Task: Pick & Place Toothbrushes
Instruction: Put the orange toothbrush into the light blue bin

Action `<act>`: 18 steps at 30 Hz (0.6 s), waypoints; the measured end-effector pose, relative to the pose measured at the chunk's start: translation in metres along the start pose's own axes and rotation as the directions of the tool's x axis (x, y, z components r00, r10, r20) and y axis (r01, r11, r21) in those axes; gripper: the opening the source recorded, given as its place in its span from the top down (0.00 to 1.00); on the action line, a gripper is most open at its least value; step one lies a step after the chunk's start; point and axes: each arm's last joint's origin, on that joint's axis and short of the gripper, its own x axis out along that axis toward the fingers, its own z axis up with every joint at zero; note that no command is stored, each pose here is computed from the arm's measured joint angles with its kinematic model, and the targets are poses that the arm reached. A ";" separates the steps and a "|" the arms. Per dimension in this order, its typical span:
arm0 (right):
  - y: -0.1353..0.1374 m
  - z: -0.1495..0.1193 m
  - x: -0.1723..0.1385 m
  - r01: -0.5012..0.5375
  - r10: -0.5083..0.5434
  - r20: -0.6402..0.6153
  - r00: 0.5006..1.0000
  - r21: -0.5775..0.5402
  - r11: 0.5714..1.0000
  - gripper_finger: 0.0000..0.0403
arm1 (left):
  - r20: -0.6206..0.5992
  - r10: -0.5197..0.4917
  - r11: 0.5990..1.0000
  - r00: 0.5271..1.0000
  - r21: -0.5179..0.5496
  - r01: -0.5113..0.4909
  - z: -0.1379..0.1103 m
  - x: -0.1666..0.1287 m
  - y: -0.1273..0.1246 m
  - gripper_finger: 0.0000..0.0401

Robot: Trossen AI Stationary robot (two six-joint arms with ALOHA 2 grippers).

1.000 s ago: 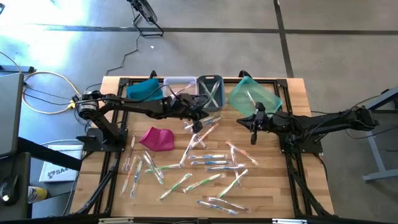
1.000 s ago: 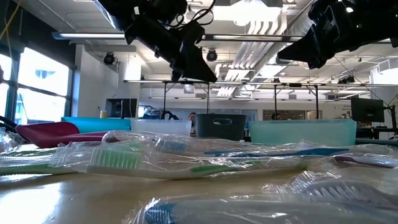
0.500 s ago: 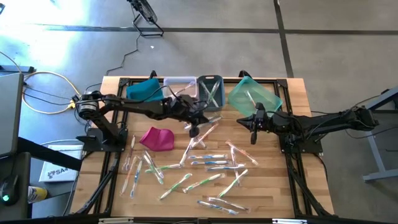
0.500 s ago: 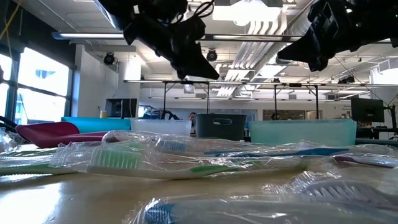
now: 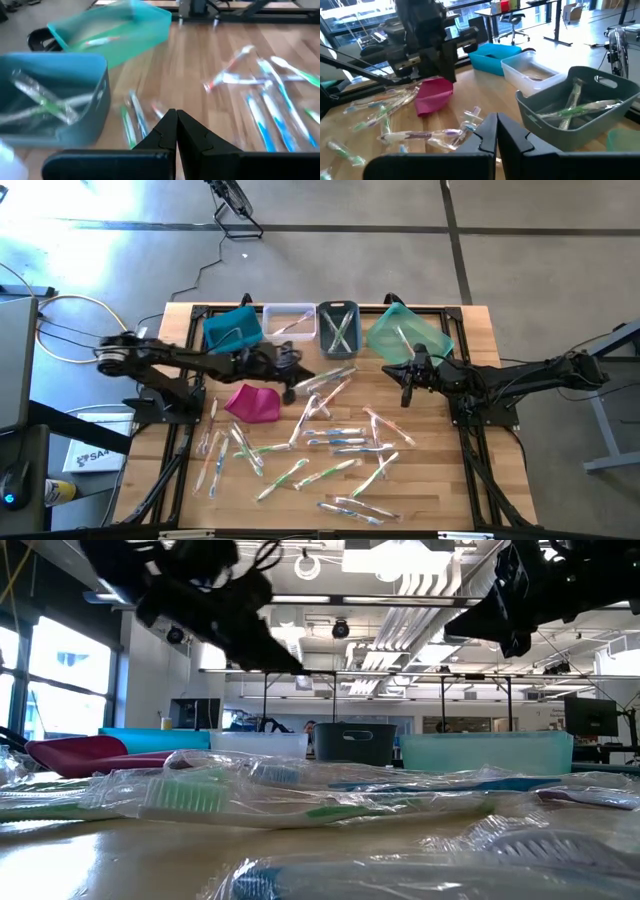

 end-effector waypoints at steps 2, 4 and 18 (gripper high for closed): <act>0.000 0.000 0.000 -0.001 0.001 0.003 1.000 -0.002 1.000 0.99 | 0.028 0.001 1.000 1.000 0.001 -0.001 -0.007 -0.013 -0.001 0.99; 0.000 0.000 0.000 -0.003 0.003 0.005 1.000 -0.002 1.000 0.99 | 0.046 0.004 1.000 0.999 0.001 -0.004 -0.015 -0.026 -0.002 0.99; 0.001 0.002 0.000 -0.010 0.010 0.021 1.000 0.007 1.000 0.99 | 0.261 0.009 0.999 0.965 0.041 -0.020 -0.028 -0.104 -0.005 0.99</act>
